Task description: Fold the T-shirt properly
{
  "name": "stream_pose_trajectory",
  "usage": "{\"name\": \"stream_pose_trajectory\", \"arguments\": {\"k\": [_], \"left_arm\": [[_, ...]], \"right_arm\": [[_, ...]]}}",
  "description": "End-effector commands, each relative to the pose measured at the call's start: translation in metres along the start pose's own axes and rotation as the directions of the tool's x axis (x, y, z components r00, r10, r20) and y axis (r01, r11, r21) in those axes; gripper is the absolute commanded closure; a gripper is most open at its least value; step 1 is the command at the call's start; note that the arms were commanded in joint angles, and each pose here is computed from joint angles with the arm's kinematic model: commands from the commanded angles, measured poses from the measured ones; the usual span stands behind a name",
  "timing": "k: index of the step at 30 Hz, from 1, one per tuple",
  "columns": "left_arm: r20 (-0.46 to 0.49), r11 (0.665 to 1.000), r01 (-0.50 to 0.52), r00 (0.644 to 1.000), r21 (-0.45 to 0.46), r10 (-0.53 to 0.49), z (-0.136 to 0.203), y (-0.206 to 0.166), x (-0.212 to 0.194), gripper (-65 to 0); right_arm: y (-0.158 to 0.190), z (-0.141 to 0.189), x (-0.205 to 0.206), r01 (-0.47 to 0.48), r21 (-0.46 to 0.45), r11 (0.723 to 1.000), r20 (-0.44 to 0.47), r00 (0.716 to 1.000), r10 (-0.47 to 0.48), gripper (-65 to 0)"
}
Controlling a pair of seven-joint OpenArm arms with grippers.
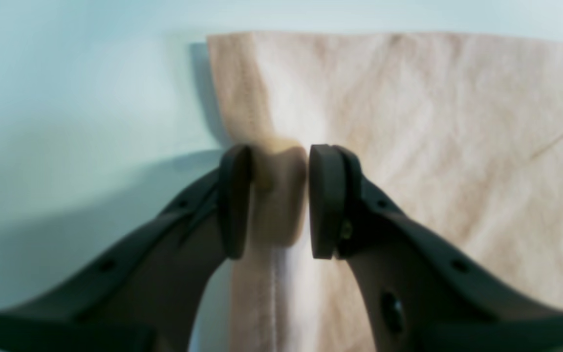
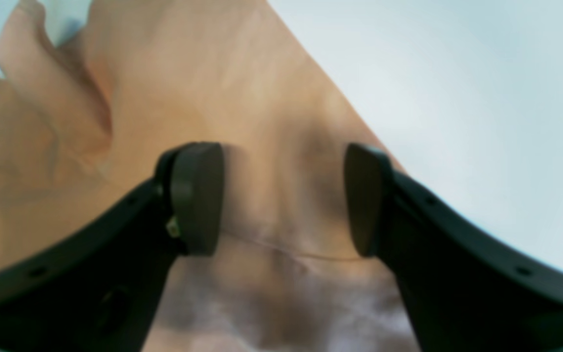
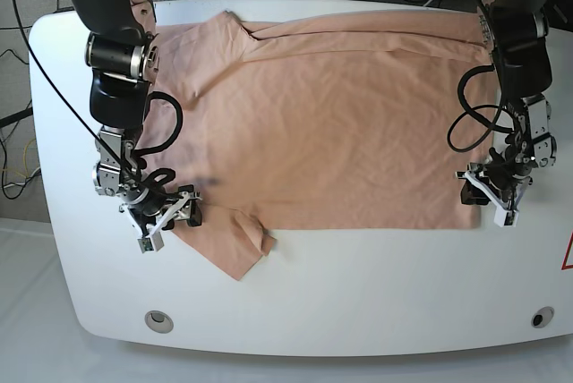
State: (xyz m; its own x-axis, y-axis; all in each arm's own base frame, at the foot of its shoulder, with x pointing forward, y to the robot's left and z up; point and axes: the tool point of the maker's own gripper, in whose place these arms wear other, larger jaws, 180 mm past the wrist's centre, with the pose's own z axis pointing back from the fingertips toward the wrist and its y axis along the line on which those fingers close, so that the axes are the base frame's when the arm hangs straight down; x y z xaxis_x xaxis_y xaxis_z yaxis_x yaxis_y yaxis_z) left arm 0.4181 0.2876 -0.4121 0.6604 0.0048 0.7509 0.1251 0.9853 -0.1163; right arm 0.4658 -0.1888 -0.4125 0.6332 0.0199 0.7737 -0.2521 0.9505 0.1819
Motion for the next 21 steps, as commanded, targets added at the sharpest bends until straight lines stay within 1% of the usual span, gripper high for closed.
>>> {"name": "stream_pose_trajectory", "arguments": {"k": [1,11,17,21], "left_arm": [[0.070,1.000,0.012,0.997,0.011,-0.012,0.005,0.007,0.028,-15.2],[0.074,1.000,0.018,0.997,0.013,-0.019,0.006,0.007,0.032,-11.2],[0.075,1.000,0.019,0.997,0.010,-0.019,0.005,0.006,0.032,-11.4],[0.061,1.000,0.015,0.998,0.011,-0.016,0.005,0.005,0.026,-12.6]], "right_arm": [[-0.007,0.005,0.034,-0.021,-0.009,1.000,0.081,0.997,0.022,-37.7],[-0.023,0.010,0.030,-0.003,-0.034,0.999,0.081,0.997,0.006,-38.1],[-0.026,0.011,0.029,0.001,-0.038,0.999,0.085,0.996,0.002,-38.1],[-0.030,0.012,0.034,0.003,-0.050,0.999,0.104,0.995,0.002,-38.0]]}}
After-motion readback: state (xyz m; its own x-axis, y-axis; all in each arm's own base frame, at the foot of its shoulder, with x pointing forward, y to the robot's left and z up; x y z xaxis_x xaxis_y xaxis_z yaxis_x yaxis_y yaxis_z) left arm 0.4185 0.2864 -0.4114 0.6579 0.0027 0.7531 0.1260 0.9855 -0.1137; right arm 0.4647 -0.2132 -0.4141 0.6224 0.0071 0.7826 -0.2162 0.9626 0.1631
